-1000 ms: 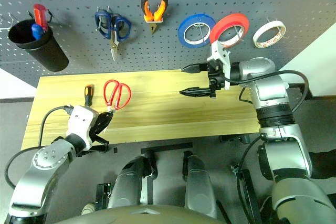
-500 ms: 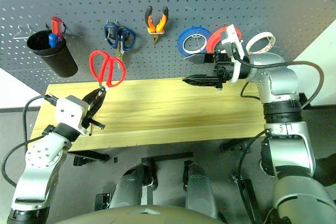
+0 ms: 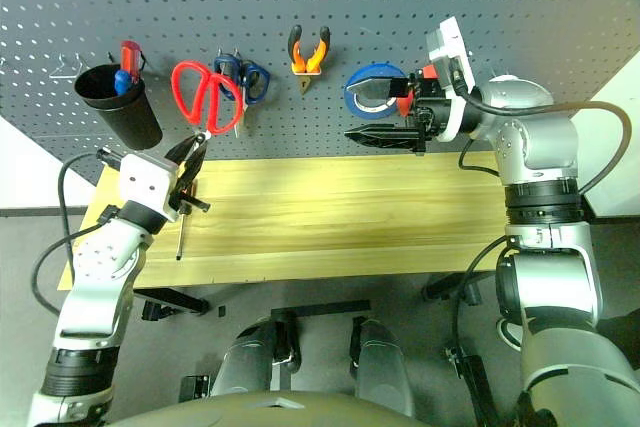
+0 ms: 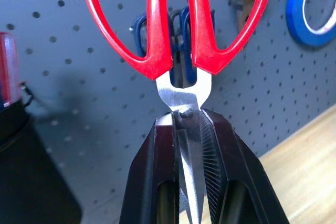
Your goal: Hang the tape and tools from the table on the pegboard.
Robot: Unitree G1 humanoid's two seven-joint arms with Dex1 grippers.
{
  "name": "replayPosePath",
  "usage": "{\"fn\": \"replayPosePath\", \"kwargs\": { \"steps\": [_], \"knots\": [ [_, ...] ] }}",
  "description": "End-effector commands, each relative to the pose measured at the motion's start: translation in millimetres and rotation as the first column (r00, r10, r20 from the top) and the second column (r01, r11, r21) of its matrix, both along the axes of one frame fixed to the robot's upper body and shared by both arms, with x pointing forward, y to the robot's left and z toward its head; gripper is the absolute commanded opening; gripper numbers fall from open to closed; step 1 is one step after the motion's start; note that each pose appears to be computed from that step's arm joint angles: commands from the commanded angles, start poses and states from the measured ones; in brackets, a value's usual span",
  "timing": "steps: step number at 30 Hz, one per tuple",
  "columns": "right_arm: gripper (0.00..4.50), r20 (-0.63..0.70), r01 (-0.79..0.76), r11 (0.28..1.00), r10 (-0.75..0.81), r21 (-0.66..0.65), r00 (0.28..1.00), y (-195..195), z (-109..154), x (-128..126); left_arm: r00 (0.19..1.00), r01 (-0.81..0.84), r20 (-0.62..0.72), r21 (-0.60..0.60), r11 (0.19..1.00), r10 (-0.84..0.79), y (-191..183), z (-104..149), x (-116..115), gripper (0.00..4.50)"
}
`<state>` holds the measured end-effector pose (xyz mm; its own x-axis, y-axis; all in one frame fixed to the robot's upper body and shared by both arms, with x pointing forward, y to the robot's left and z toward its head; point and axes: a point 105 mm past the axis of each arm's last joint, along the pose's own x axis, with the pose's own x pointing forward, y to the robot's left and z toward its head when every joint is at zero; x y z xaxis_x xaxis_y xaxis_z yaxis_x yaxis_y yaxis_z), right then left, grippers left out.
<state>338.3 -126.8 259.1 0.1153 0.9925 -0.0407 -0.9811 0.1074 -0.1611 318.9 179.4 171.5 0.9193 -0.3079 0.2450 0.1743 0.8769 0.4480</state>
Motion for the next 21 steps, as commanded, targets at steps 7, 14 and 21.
{"fn": "replayPosePath", "kwargs": {
  "steps": [7, 14, 21],
  "knots": [
    [4.5, 0.091, 0.032, 1.0, -0.031, 0.0, 0.995, -3, 13, 2, 1.0, 0.021, 0.007, -0.023, 1.0, -0.021, -26, 3, 29, 0.26],
    [4.5, 0.095, 0.053, 0.999, -0.053, -0.002, 0.994, -8, 14, 1, 1.0, 0.012, -0.017, -0.064, 0.998, -0.013, -36, -3, 37, 0.26],
    [4.5, 0.101, 0.061, 0.998, -0.06, -0.007, 0.993, -8, 15, 2, 0.995, -0.091, -0.048, -0.118, 0.989, 0.086, -26, -7, 52, 0.26]
  ]
}}
